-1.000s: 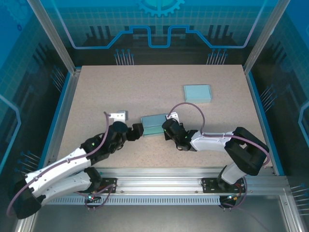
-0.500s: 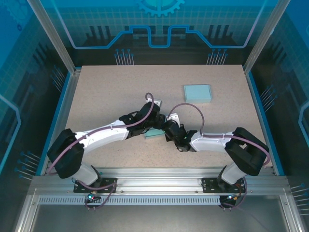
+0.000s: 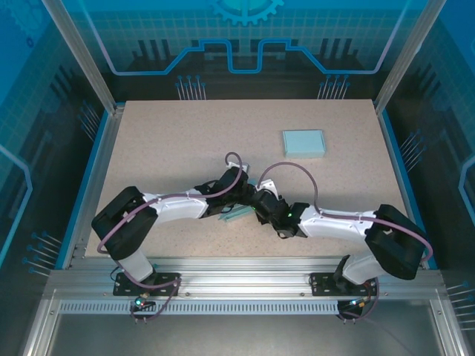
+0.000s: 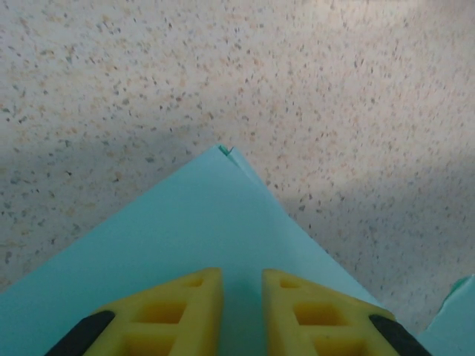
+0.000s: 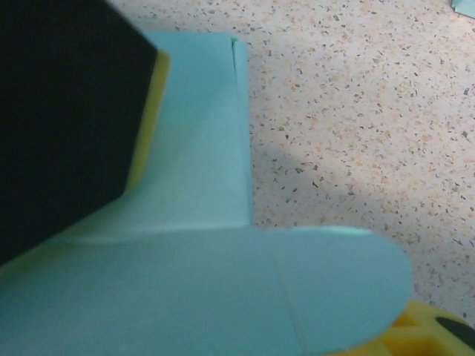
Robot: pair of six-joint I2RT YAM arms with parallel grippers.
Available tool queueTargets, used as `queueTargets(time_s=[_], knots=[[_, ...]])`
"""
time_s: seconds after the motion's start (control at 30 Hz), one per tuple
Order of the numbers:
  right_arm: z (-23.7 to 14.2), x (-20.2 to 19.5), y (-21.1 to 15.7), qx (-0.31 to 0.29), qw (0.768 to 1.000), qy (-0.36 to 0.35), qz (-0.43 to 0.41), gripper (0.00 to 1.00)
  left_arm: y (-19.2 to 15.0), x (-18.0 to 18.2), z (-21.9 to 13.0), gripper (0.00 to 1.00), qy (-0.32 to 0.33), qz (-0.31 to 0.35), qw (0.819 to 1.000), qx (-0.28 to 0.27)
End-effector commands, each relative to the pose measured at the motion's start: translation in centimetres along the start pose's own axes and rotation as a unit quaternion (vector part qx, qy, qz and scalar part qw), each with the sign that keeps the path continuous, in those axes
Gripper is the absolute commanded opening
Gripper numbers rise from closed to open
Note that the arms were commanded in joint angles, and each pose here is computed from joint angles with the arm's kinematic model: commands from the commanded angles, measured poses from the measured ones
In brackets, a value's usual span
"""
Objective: Fold the paper box
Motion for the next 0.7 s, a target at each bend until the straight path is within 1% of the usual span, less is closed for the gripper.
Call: queueTargets(time_s=[0.0,0.13,0.27,0.33,0.5,0.6,0.67], knots=[[-1.4,-0.2,1.1,-0.022,1.000,0.011,0.013,0.54,-2.1,1.9,0.5,0.23,0.017,-0.026,0.999,0.027],[-2.6,-0.7,1.4,-0.025,0.999,0.015,0.018,0.62,-2.4,2.7,0.5,0.23,0.022,-0.032,0.999,0.012],[-4.2,-0.8,1.7,-0.037,0.998,0.041,0.029,0.69,-3.1,3.8,1.2,0.23,0.016,-0.036,0.999,-0.011],[-4.9,-1.0,2.0,-0.043,0.997,0.049,0.036,0.71,-3.7,4.2,1.7,0.24,0.011,-0.036,0.999,-0.019],[-5.6,-1.8,2.7,-0.038,0.996,0.047,0.061,0.73,-4.9,4.9,2.8,0.29,-0.006,-0.034,0.999,-0.025],[-4.8,-2.4,2.7,-0.025,0.996,0.048,0.077,0.73,-4.9,4.6,2.8,0.32,-0.013,-0.037,0.999,-0.023],[-3.9,-2.7,2.5,-0.009,0.995,0.048,0.088,0.73,-4.4,4.1,2.2,0.37,-0.019,-0.036,0.999,-0.023]])
Point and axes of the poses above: each hand's point on the last joint's axis, 136 mm out from that joint toward the fingers, its own z axis out along the fingers, its own x axis along the line the jaws close on, y = z × x, the point moved 3 cm from there along -z, back along the fingers, and after that the axes turned 7 degrees about -z, right-handed, at the moved point
